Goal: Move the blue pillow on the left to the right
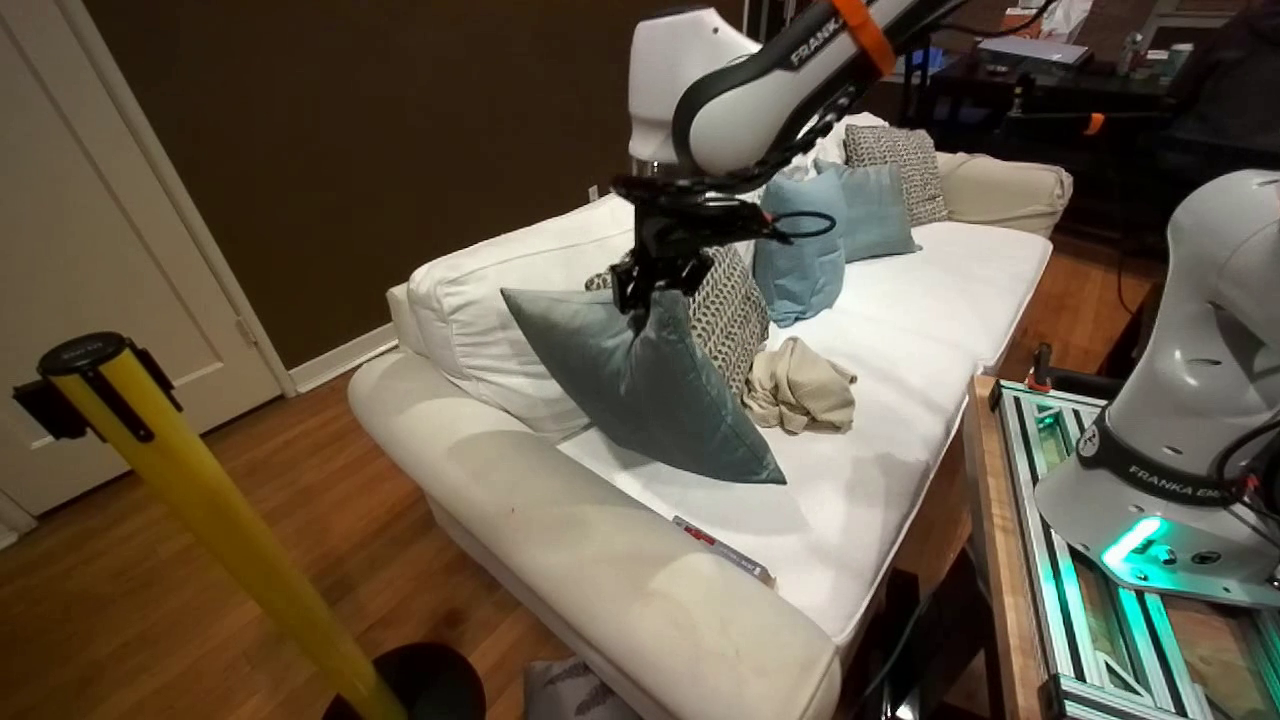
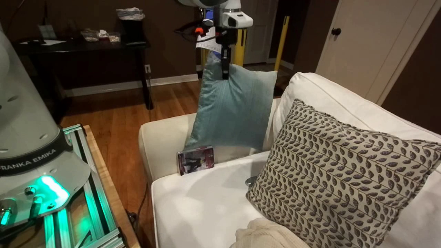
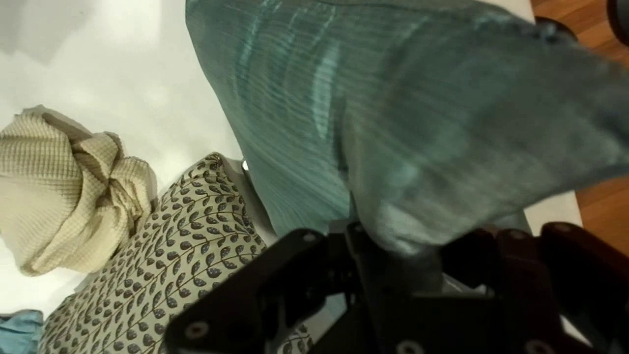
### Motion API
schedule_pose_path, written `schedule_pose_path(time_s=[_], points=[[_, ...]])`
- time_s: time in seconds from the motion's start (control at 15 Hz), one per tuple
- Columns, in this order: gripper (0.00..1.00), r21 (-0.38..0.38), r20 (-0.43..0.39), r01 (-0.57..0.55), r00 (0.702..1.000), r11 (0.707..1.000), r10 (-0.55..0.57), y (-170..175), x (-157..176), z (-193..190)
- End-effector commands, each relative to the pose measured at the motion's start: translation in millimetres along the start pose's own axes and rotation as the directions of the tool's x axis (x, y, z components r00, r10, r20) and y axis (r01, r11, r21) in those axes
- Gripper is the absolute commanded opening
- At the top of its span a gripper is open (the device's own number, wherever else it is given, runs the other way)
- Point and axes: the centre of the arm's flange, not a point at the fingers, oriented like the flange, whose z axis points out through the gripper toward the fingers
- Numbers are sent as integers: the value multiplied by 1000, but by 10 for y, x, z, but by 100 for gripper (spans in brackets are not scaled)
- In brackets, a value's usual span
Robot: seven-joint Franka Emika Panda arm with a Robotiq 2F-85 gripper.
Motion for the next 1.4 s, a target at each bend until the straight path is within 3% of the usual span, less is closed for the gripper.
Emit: schedule_pose_path(time_s=[0.0,0.33,0.6,0.93,1.27,1.33], points=[[5,79,-12,-177,984,981,178,494,-156,-483],[5,100,-22,-374,926,922,377,1050,-308,-475],[5,127,0,-546,835,828,550,1507,-320,-379],[5,167,-45,-706,692,689,720,1835,219,-338],[5,203,-117,-825,514,527,850,2112,886,-355],[5,197,-130,-839,491,508,861,2184,1038,-333]])
